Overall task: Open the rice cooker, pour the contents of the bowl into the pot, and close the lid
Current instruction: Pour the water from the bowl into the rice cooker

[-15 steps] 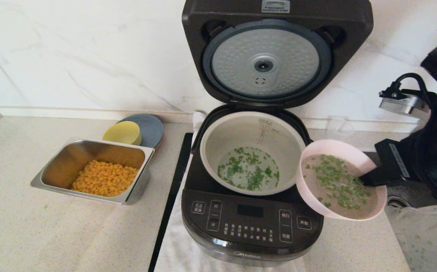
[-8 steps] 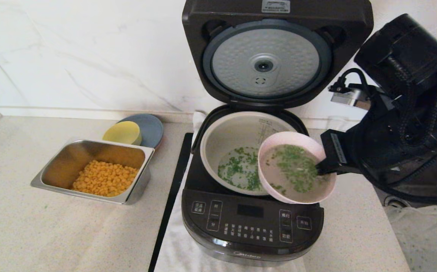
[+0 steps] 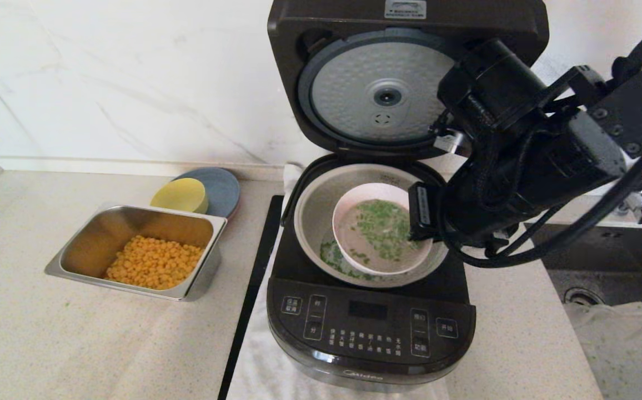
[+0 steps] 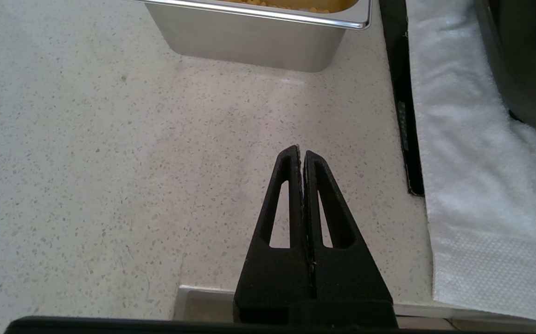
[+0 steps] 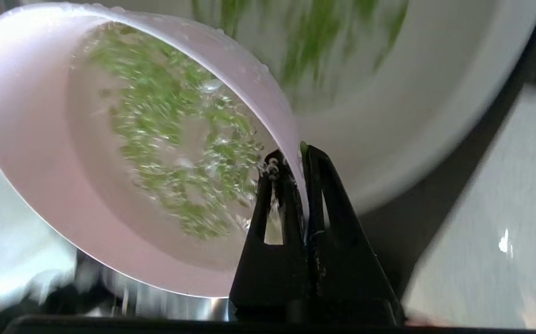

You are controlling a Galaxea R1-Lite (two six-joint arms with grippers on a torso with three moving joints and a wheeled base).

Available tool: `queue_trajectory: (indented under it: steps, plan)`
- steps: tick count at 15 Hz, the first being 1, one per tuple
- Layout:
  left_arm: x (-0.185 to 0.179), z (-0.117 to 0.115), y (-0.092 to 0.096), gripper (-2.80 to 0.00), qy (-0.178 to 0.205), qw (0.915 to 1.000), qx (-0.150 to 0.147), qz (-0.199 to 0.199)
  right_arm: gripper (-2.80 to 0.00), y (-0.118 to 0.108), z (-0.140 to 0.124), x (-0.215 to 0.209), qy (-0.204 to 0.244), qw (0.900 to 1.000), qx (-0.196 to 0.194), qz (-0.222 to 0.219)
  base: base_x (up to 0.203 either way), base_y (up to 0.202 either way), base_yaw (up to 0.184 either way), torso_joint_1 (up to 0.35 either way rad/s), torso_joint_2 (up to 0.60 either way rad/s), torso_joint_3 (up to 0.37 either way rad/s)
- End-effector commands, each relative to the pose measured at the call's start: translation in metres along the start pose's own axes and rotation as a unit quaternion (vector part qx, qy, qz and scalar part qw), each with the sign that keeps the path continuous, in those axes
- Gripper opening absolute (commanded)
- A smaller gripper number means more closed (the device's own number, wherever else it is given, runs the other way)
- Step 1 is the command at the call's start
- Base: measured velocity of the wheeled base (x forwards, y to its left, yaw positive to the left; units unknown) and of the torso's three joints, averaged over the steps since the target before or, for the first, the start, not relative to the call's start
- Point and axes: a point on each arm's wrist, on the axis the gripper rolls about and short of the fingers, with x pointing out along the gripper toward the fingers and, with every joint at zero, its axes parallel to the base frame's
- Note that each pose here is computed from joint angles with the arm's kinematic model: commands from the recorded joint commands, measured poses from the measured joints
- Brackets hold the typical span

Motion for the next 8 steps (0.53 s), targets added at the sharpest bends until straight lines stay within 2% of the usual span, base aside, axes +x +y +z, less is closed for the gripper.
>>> queue_trajectory:
  steps: [1, 6, 8]
  plan:
    - [0.000, 0.000, 0.000, -2.80, 0.000, 1.0000, 0.000, 0.000, -2.80, 0.004, 0.002, 0.016, -0.010, 1.000, 0.012, -0.012, 0.000, 0.000, 0.000, 0.000, 0.00, 0.000]
    - [0.000, 0.000, 0.000, -2.80, 0.000, 1.0000, 0.000, 0.000, -2.80, 0.010, 0.006, 0.022, -0.062, 0.998, 0.015, -0.029, 0.000, 0.000, 0.000, 0.000, 0.00, 0.000]
    - [0.000, 0.000, 0.000, -2.80, 0.000, 1.0000, 0.000, 0.000, -2.80, 0.012, 0.006, 0.026, -0.082, 0.995, 0.013, -0.049, 0.000, 0.000, 0.000, 0.000, 0.00, 0.000]
